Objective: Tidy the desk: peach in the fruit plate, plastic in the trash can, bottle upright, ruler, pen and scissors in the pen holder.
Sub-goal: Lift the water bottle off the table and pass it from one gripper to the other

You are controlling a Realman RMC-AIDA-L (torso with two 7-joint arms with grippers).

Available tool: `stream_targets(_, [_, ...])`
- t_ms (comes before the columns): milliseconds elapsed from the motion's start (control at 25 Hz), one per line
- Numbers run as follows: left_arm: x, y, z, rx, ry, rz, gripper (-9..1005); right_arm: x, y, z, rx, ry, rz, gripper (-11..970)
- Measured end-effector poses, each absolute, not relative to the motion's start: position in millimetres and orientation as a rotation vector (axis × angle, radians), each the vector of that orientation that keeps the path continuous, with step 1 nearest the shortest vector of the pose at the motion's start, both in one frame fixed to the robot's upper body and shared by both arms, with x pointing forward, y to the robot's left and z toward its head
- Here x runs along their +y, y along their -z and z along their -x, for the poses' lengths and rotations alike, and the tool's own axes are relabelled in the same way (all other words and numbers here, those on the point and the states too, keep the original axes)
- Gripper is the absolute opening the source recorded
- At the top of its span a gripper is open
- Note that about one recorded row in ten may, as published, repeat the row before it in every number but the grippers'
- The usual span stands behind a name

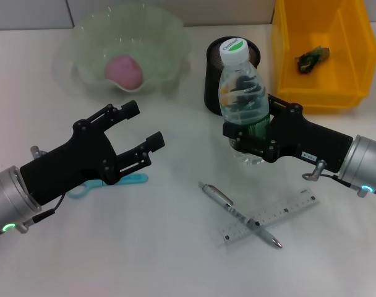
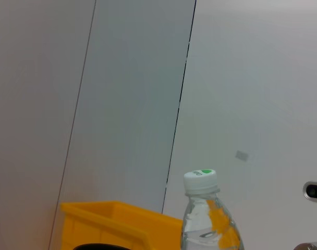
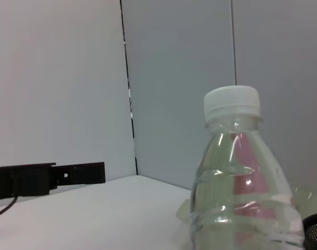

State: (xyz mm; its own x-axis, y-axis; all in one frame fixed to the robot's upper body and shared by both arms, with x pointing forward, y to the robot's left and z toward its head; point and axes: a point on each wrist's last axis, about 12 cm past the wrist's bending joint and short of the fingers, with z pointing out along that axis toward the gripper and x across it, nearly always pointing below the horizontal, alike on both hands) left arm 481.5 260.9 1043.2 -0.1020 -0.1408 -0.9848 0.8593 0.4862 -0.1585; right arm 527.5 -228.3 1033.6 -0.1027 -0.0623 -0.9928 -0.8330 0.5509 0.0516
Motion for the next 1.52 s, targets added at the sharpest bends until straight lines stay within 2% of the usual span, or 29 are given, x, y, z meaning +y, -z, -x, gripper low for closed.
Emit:
stream_targets(320, [256,-1048,-489,1.426,1.01,-0.623,799,-228,-1034,-527,1.54,-0.775,0.797,786])
stream_targets(720, [224,-1054,-512,1.447,1.118,-0.577,800,-225,-1032,-522,1.517,-0.777,0.822,789])
stream_targets(1520, [191,-1062,-535,1.467,1.166,-0.539,800,-214,-1032,-522,1.503,-0.806,0.846,796])
